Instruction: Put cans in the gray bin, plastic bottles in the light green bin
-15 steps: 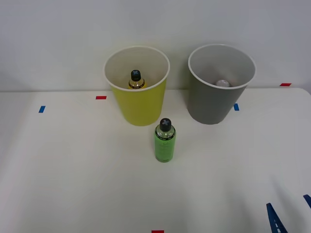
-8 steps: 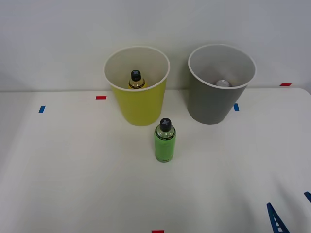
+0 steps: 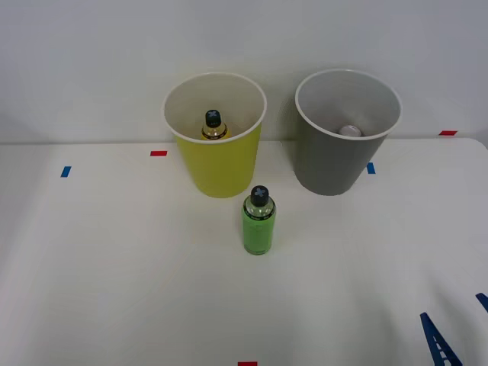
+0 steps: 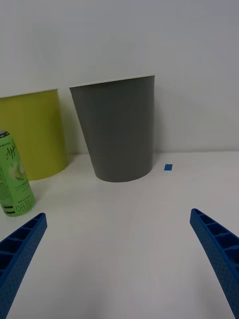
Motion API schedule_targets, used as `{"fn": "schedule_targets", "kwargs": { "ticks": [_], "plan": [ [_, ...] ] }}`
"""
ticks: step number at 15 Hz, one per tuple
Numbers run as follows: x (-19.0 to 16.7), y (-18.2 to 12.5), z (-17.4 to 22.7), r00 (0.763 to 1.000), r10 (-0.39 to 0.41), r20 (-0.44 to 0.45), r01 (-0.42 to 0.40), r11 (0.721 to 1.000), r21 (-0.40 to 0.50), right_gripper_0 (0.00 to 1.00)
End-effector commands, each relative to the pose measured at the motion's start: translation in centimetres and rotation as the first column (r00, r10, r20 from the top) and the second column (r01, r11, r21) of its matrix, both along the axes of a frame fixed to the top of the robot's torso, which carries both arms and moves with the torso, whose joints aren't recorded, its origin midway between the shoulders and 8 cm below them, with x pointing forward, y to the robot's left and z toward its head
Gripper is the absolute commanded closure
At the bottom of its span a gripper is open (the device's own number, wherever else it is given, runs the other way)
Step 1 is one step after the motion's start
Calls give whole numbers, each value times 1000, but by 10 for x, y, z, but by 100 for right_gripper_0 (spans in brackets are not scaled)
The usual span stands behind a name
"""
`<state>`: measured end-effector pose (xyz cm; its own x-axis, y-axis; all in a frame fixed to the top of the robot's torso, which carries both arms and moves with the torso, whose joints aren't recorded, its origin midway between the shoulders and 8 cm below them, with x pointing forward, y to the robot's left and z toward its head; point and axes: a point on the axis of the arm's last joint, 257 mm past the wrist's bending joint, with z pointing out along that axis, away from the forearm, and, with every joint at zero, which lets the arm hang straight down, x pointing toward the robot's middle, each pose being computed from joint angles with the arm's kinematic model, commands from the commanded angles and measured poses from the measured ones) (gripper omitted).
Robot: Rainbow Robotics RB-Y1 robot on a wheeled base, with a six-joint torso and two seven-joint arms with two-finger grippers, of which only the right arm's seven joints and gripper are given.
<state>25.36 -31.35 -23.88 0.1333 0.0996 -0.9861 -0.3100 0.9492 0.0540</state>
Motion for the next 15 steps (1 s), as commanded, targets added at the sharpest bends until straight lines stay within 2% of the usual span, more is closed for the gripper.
{"fn": "schedule_targets", "kwargs": {
  "ticks": [1, 4, 7, 10, 15],
  "plan": [
    [2, 1, 1, 1000, 3, 3, -3, 1000, 9, 0],
    [3, 8, -3, 1000, 13, -7, -12, 1000, 24, 0],
    [9, 8, -9, 999, -7, -42, 12, 995, 100, 0],
    [9, 5, -7, 999, 0, -36, 2, 998, 70, 0],
    [2, 5, -12, 999, -26, -42, 29, 997, 71, 0]
  ]
}}
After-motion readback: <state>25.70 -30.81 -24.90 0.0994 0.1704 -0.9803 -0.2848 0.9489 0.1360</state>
